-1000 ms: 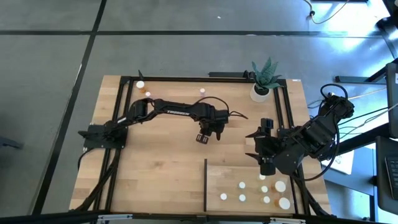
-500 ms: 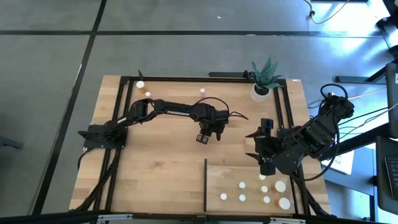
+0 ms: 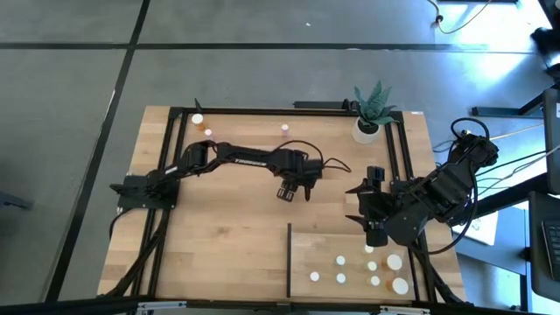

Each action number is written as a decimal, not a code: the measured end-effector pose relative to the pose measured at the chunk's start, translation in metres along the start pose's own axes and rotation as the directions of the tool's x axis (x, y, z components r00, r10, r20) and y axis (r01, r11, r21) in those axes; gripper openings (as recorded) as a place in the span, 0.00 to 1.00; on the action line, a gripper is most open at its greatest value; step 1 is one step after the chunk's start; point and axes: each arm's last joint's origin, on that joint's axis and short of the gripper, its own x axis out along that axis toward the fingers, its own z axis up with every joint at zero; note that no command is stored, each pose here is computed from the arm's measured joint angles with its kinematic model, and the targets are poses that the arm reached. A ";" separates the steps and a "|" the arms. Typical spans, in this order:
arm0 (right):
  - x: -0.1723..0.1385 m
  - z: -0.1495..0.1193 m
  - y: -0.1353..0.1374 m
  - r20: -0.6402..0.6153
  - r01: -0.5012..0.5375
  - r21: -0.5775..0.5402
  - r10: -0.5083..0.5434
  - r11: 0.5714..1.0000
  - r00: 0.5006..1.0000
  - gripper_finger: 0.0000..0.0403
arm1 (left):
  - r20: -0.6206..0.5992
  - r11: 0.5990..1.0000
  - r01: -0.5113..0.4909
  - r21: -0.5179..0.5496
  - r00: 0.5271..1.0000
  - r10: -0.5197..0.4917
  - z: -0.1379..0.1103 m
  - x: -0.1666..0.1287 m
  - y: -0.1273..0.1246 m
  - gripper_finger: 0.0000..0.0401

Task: Pick and place medicine bottles onto shelf by color
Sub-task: Put the green pill bottle on the shelf aligned with the other green pill bottle

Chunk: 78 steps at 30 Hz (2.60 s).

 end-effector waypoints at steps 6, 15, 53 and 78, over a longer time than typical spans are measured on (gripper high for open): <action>0.000 0.000 0.000 0.000 0.000 0.000 0.000 1.000 1.000 0.71 | -0.016 0.999 -0.039 -0.012 0.999 0.039 0.004 -0.003 -0.010 0.42; 0.000 0.000 0.000 0.000 0.000 0.006 0.000 1.000 1.000 0.71 | -0.002 0.999 -0.042 0.034 0.999 0.042 0.007 -0.012 -0.017 0.42; 0.000 -0.002 0.003 -0.057 -0.108 0.003 0.108 0.994 0.992 0.71 | 0.036 0.989 0.056 -0.137 0.998 -0.052 -0.023 -0.091 0.038 0.42; 0.063 0.004 -0.036 -0.113 0.038 0.036 -0.034 0.999 0.993 0.71 | 0.210 0.929 0.040 -0.369 0.977 0.042 -0.114 -0.221 0.012 0.42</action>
